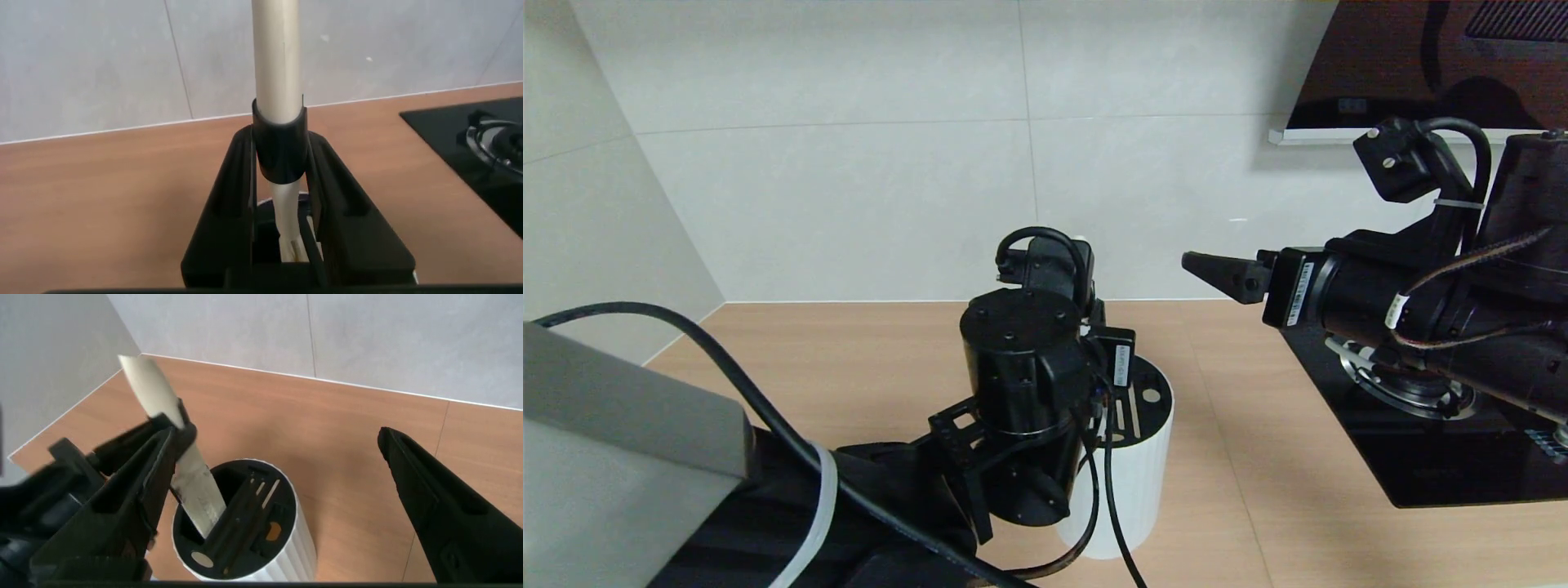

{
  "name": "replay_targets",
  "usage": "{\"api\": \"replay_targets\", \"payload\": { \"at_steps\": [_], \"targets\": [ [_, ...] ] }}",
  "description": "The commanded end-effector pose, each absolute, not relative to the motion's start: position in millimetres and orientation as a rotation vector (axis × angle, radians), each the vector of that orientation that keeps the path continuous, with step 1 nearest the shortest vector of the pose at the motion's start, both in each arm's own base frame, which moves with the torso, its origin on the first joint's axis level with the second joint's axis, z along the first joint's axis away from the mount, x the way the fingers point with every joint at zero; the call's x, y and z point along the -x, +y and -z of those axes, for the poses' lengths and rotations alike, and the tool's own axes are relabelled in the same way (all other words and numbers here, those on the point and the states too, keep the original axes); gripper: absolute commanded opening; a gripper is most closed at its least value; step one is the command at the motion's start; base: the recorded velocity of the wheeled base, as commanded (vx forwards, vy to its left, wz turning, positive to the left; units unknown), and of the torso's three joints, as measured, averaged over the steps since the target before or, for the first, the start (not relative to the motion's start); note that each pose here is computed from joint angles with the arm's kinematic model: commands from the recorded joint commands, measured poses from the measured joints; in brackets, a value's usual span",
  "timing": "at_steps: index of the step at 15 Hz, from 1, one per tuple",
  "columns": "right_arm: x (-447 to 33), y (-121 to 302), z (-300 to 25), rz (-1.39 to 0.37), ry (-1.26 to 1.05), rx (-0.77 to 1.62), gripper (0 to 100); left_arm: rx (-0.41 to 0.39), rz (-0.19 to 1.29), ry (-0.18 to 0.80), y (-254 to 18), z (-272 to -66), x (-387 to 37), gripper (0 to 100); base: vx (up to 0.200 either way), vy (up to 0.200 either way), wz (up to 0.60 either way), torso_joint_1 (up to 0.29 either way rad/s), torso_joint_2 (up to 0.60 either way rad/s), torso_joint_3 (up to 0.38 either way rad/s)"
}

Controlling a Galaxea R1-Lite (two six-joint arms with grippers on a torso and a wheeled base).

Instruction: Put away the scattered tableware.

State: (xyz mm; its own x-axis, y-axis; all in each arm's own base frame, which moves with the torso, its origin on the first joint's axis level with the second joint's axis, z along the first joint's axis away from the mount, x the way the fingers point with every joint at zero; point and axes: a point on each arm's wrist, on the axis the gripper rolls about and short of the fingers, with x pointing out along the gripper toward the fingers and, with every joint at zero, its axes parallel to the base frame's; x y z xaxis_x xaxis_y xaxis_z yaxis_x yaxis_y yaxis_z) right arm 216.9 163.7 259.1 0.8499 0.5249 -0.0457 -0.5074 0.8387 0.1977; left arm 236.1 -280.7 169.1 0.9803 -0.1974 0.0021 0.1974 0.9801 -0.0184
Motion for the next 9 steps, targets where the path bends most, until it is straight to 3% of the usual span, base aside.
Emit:
{"api": "replay_targets", "payload": {
  "at_steps": [1,9],
  "targets": [
    [-217.8,164.4,-257.8,-0.547,0.104,-0.18,100,0.003,0.204,0.014,-283.6,-161.9,-235.7,0,0.0,0.0,0.0,0.0,0.0,0.0],
    [-218.4,164.9,-256.5,-0.546,0.108,-0.177,100,-0.043,0.211,0.06,-285.7,-141.1,-234.4,0,0.0,0.0,0.0,0.0,0.0,0.0]
  ]
}}
